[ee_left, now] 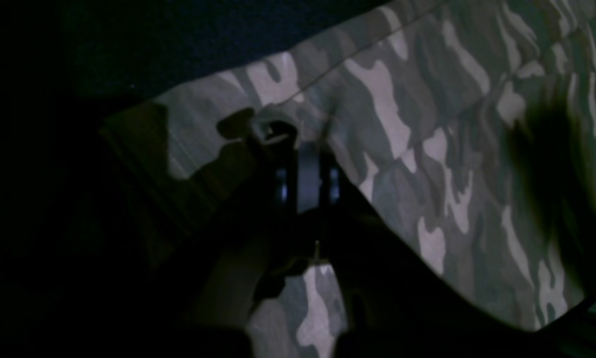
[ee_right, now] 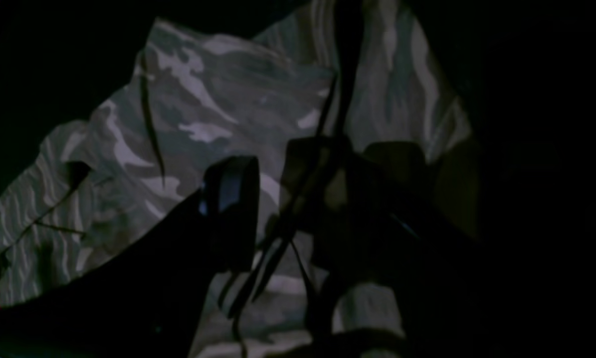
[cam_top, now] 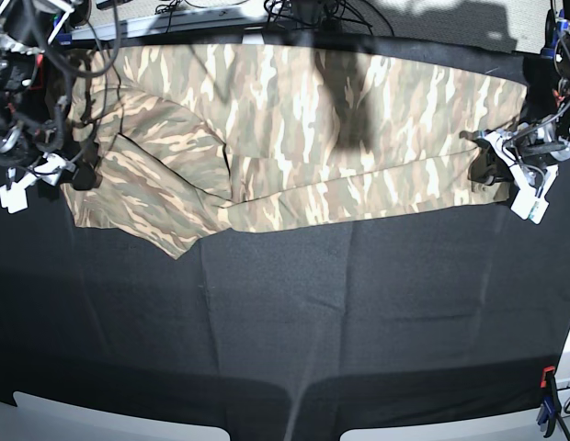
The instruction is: Layout the t-shirt on the table in an organized manner, then fold the t-shirt properly
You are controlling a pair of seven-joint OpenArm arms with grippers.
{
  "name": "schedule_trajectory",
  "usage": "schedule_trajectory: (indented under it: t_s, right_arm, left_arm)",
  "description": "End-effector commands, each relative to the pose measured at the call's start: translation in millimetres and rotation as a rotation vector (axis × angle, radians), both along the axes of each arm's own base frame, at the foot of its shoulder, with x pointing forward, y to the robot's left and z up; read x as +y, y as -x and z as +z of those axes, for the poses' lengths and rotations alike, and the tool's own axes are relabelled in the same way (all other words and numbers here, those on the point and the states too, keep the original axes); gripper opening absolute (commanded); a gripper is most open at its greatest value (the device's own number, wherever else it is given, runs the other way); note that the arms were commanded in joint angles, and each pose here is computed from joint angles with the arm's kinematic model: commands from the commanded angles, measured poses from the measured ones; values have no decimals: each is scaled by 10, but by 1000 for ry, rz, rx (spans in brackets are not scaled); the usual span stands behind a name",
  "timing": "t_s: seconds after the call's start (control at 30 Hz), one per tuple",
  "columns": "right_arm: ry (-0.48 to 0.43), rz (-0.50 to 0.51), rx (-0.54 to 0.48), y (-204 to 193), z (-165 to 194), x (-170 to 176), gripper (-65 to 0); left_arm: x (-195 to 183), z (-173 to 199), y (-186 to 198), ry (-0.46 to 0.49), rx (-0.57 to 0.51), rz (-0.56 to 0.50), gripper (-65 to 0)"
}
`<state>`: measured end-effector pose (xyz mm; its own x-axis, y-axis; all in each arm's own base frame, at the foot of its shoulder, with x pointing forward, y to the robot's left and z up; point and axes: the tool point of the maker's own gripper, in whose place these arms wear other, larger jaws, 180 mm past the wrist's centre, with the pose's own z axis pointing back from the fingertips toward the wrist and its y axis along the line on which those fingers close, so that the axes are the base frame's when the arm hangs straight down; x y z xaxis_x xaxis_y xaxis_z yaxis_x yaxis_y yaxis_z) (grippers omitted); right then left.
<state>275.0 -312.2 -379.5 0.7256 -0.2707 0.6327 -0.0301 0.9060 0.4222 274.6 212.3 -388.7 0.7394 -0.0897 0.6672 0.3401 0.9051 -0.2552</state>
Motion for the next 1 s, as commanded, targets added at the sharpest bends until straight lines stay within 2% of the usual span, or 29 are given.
schedule_trajectory:
  t_s: [0.0, 0.2, 0.37, 0.63, 0.77, 0.97]
  right_arm:
    - [22, 0, -60, -111, 166, -64, -375]
    - [29, -1, -57, -127, 140, -44, -375]
    - [26, -19, -104, -207, 215, -62, -375]
    - [29, 6, -127, -420, 384, -31, -375]
    - [37, 19, -113, -449, 399, -24, -375]
    - [114, 12, -44, -383, 220, -77, -375]
  left_arm:
    - [37, 152, -107, 1, -55, -3, -650]
    - [37, 154, -109, 1, -56, -3, -650]
    - [37, 153, -108, 1, -56, -3, -650]
    - [37, 153, -108, 1, -56, -3, -650]
    - [37, 152, -106, 0, -55, -3, -650]
    - [37, 152, -106, 0, -55, -3, -650]
